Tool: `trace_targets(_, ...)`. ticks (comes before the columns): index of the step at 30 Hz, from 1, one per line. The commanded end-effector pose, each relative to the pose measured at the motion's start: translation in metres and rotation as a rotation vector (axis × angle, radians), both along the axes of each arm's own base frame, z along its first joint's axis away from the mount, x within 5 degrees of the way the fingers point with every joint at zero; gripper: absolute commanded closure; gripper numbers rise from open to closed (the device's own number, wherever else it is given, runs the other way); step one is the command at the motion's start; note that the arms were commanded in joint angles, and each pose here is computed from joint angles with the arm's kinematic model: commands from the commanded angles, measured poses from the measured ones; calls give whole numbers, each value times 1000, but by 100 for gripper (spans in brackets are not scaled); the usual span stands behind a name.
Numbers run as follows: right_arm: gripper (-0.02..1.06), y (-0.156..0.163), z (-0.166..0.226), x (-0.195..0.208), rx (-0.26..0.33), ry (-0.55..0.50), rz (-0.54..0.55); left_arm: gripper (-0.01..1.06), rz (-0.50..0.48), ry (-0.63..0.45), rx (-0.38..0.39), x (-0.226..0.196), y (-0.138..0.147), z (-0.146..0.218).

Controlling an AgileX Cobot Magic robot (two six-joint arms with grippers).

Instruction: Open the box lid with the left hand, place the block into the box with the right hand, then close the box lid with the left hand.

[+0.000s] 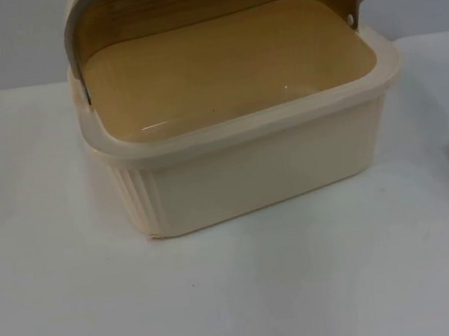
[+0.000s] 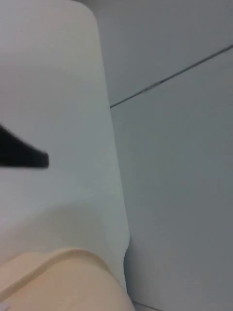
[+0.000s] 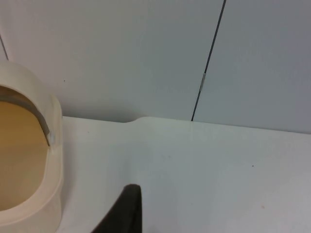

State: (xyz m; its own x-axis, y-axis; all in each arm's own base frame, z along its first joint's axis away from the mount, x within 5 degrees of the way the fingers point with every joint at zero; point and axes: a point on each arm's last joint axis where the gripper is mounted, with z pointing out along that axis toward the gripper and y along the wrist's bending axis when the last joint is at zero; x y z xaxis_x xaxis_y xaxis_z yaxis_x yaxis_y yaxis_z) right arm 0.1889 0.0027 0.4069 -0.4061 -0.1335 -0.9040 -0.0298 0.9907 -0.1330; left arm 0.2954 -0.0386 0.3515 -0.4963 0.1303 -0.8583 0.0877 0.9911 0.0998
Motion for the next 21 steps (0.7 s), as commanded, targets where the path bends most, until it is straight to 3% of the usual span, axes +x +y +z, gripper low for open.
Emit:
trace_targets(1, -1, 1, 3, 0, -5, -12, 6, 2, 28, 13, -18, -2, 3, 0)
trace_targets(16, -1, 1, 4, 0, -8, -22, 8, 42, 15, -52, -39, -7, 2, 12)
trace_targets(21, -1, 2, 13, 3, -20, -129, 22, 48, 20, -43, -55, -8, 2, 11)
